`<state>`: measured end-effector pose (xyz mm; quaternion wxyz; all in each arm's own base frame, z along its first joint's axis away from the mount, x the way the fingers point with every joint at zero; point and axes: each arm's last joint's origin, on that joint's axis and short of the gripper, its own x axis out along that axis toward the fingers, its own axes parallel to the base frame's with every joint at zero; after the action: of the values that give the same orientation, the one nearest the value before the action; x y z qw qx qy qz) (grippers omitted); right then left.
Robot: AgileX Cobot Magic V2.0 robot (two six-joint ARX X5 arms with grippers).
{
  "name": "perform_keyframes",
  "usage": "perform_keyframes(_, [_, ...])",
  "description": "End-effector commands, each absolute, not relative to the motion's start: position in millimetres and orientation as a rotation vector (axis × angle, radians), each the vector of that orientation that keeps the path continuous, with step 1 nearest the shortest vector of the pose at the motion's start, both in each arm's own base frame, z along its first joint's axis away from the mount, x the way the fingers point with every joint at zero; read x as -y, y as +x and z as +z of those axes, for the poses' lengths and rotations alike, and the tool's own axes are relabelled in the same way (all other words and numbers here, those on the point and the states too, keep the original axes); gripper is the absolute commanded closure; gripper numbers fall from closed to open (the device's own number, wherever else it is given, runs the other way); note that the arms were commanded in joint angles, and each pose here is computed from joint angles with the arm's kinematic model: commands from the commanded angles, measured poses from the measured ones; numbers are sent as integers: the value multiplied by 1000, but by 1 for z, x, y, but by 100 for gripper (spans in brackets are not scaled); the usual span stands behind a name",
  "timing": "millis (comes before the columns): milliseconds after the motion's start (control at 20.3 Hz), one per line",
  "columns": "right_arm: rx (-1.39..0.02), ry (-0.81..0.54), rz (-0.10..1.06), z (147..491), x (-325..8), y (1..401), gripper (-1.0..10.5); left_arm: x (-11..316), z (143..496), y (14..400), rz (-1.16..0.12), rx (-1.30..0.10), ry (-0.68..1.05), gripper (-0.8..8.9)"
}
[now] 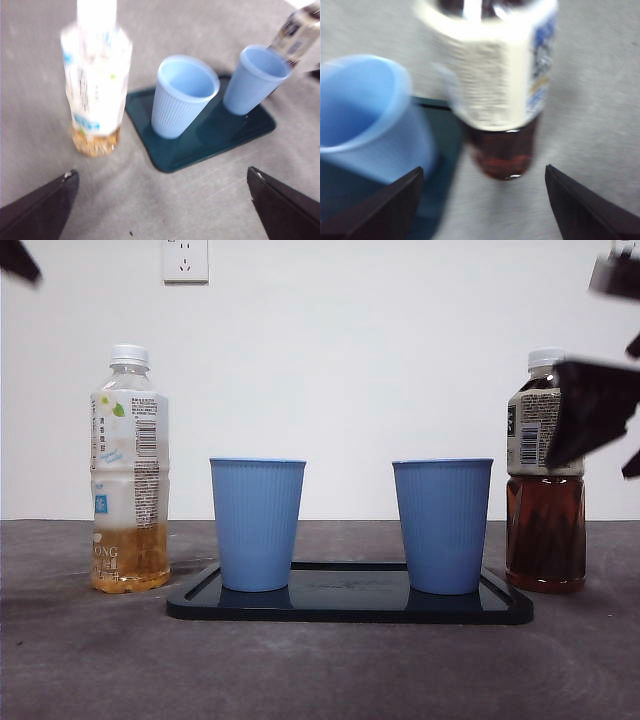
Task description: Pour the drink into the cup
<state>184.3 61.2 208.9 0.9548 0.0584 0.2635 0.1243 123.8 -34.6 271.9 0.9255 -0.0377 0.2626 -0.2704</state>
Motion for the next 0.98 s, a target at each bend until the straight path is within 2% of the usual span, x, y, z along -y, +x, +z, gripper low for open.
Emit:
perform_keyframes(49, [-496,206,328,226,-65,169,559,37,257,137,-514,-520,-116,246])
perform_keyframes(197, [-446,265,421,241,-67,146,560,41,241,153,-483,-491,-109,246])
perform_keyframes(393, [-401,314,489,253,-66,122,560,48,224,175,-442,-491,-70,246])
perform_keyframes(737, [-323,362,554,265,-59,97,560,58,196,215,-442,-488,-37,245])
perform_keyframes(983, [-294,369,567,268,-56,91,560,62,182,231,-446,-477,-31,245])
